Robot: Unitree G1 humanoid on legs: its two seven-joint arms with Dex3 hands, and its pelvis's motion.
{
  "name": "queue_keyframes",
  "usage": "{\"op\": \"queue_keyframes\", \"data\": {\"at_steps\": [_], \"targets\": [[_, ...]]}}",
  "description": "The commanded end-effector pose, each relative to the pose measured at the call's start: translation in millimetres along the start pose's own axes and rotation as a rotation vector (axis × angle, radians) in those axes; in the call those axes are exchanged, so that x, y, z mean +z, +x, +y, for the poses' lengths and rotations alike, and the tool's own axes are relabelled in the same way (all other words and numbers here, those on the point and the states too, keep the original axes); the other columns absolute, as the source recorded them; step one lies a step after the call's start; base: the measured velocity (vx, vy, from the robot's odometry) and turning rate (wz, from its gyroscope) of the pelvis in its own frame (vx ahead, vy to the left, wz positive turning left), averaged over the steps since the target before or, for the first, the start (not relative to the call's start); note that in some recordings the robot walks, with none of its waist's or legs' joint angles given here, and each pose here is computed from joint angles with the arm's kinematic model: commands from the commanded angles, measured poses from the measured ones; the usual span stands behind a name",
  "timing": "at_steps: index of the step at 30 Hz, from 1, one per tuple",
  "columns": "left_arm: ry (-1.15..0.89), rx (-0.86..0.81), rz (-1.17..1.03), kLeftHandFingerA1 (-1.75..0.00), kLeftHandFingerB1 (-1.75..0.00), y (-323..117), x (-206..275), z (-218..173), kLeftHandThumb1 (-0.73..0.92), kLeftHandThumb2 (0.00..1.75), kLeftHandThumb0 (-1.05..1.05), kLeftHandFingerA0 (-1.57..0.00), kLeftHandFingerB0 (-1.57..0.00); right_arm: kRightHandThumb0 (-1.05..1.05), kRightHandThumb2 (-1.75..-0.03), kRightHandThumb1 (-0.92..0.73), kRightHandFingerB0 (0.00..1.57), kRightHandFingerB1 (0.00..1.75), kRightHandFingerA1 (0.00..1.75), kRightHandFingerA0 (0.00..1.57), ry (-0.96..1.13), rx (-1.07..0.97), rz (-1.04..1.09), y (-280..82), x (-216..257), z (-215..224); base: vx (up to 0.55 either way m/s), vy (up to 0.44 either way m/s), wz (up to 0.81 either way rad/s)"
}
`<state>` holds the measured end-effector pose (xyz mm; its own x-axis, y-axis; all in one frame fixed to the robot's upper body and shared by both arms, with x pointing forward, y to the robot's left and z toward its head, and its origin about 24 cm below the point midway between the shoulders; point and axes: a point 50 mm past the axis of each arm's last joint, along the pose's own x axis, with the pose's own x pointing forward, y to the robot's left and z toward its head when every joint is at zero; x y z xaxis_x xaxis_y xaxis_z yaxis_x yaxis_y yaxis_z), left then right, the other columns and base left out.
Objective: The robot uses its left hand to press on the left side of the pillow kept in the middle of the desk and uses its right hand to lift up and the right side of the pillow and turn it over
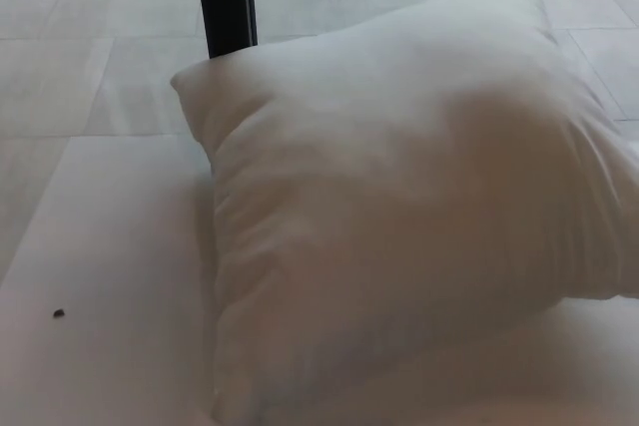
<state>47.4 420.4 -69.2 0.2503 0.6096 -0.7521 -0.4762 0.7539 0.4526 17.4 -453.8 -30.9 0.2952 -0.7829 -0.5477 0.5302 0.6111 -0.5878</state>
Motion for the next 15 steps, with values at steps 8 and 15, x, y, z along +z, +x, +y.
{"op": "queue_keyframes", "data": {"at_steps": [8,15], "targets": [[-0.600,0.024,-0.469,-0.55,-0.38,-10,90,35,0.79,0.64,-0.83,-0.68,-0.46,-1.05,-0.71,-0.85,0.00,0.58,1.42,0.91,0.537,-0.105,-0.209,10,88,-54,0.00,0.000,0.00],[-0.784,0.051,-0.706,-0.53,-0.32,-40,186,67,0.76,0.64,-0.88,-0.38,-0.25,-1.05,-1.15,-0.66,0.00,0.29,0.68,0.13,0.657,0.001,-0.579,-12,206,-72,0.00,0.000,0.00]]}}
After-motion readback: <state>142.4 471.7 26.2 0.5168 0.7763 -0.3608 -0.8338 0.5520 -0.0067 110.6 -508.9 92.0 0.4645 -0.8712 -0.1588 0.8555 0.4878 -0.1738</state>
